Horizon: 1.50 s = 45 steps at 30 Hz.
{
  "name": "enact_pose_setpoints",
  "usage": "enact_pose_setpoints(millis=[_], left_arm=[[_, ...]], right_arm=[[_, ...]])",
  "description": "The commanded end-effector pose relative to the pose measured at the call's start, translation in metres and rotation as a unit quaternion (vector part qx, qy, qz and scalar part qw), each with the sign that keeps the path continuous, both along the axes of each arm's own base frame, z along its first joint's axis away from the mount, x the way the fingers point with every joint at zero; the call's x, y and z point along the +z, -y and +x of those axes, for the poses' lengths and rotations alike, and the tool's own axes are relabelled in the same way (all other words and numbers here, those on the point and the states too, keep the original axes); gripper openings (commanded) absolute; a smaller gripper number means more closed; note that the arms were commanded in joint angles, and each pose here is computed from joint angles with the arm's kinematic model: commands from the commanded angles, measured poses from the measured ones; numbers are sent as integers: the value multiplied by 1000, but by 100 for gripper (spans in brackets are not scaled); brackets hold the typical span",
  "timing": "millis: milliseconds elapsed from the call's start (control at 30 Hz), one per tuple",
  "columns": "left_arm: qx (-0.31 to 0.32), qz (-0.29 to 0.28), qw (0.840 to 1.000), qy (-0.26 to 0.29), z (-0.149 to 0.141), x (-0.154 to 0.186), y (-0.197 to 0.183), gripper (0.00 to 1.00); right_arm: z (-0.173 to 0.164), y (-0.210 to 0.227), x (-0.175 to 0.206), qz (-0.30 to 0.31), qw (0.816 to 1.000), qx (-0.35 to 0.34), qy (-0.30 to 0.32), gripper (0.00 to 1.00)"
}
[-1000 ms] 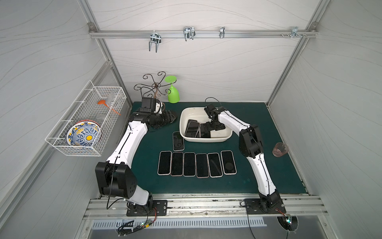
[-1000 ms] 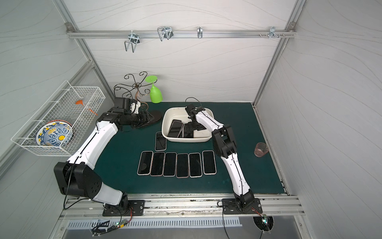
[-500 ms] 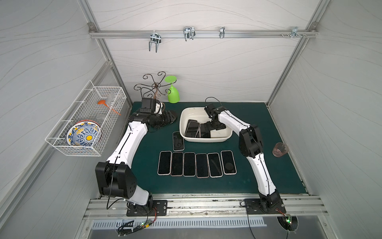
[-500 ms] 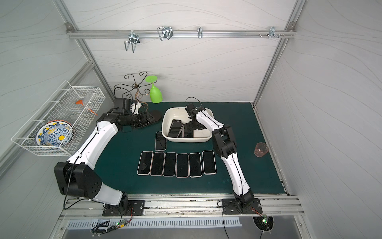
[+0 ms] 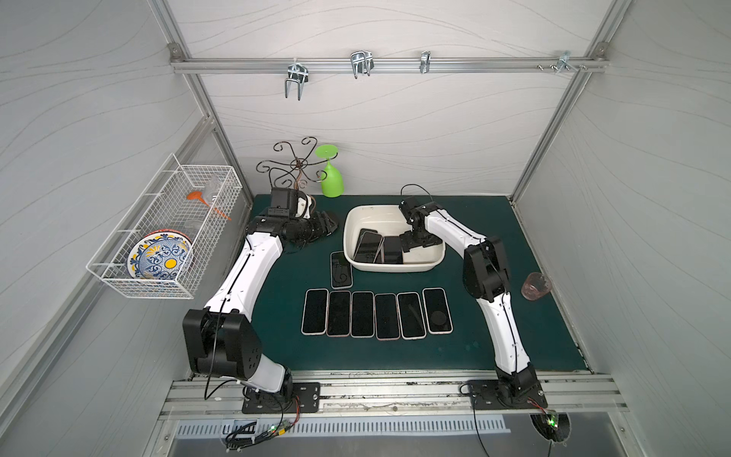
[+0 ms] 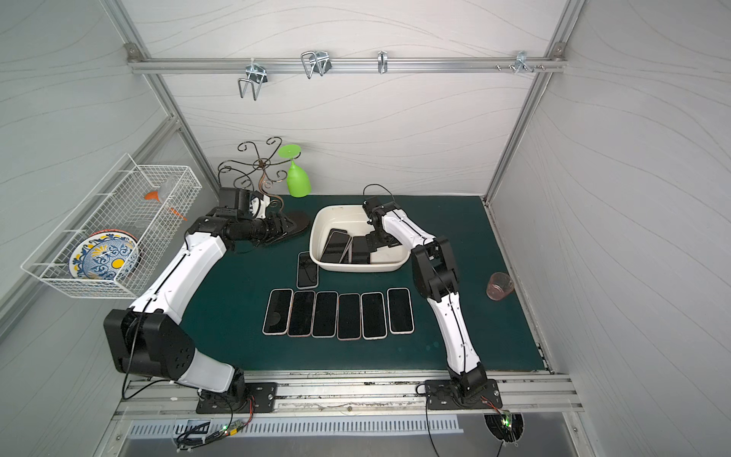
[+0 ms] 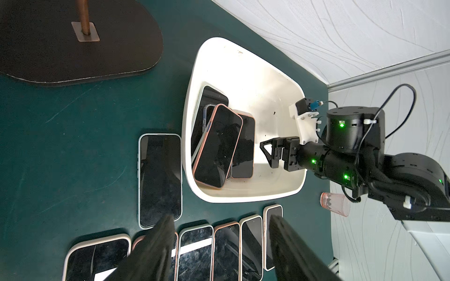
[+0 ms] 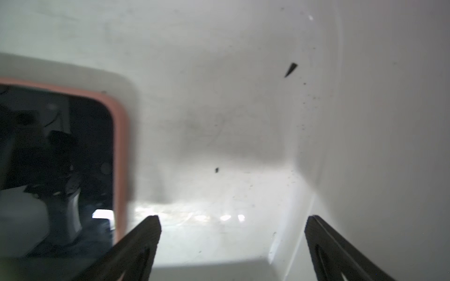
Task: Take the phone out of the storage box
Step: Adjust the phone in the storage box.
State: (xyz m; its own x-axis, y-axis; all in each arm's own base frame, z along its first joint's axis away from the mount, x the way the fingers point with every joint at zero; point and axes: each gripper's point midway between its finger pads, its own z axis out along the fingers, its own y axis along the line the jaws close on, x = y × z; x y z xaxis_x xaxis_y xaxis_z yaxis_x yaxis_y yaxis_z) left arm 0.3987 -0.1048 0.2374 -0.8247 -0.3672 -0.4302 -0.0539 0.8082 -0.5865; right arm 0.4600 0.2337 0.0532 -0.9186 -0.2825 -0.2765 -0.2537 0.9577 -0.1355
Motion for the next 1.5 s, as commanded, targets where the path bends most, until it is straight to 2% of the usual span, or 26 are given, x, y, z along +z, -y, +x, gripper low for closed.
enact_pose_setpoints(millis=[0, 133, 300, 833, 1033, 1467], left_arm=[[-3, -8, 1000, 27, 4, 13, 1, 67], [-4, -9, 1000, 29, 3, 14, 1, 67], [-7, -12, 999, 29, 2, 15, 2, 67], [-6, -19, 999, 29, 2, 14, -3, 67], [-6, -22, 999, 28, 0, 12, -4, 67], [-1, -26, 999, 23, -1, 4, -8, 67]], right_arm=[[-11, -45, 46, 99, 994, 38, 25, 99], [-20, -63, 51, 125, 991, 47, 8, 99], [-26, -73, 32, 123, 991, 48, -21, 99], [-31, -89, -2, 125, 990, 46, -51, 99], [-34, -92, -15, 113, 991, 45, -62, 99], [-40, -83, -47, 35, 995, 62, -74, 99]])
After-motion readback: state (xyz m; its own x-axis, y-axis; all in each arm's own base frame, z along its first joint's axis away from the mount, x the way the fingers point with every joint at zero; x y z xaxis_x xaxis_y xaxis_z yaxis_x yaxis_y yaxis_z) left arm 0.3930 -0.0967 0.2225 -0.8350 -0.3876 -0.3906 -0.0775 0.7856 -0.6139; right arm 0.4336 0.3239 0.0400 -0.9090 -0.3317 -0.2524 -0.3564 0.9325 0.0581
